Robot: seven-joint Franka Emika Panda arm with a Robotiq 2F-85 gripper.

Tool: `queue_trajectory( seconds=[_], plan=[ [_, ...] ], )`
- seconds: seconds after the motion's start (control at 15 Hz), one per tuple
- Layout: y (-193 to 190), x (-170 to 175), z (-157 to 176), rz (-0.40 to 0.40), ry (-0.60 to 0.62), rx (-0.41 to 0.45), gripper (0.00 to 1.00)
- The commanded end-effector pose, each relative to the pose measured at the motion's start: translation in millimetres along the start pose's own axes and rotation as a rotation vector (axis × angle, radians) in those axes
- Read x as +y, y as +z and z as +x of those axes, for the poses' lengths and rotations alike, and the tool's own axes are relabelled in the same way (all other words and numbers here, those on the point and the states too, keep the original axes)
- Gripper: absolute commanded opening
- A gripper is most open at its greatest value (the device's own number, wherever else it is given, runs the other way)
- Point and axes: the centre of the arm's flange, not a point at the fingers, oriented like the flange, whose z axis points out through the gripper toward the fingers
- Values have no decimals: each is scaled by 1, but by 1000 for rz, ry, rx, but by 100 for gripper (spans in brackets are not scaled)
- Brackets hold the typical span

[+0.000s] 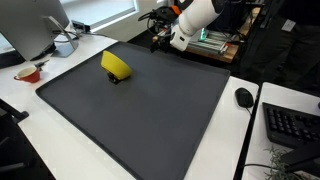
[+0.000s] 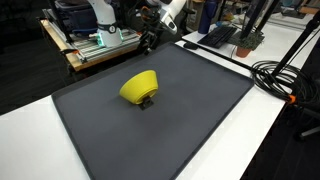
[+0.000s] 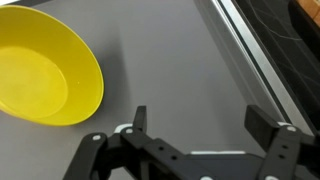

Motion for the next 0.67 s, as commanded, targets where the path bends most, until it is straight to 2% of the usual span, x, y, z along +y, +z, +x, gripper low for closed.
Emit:
queue_trajectory(
  seconds=[0.0, 0.4, 0.6],
  plan=[
    [5, -5, -14, -102, -169, 9, 100],
    [24, 1, -27, -305, -401, 48, 100],
    [38, 4, -38, -403, -515, 104, 100]
  ],
)
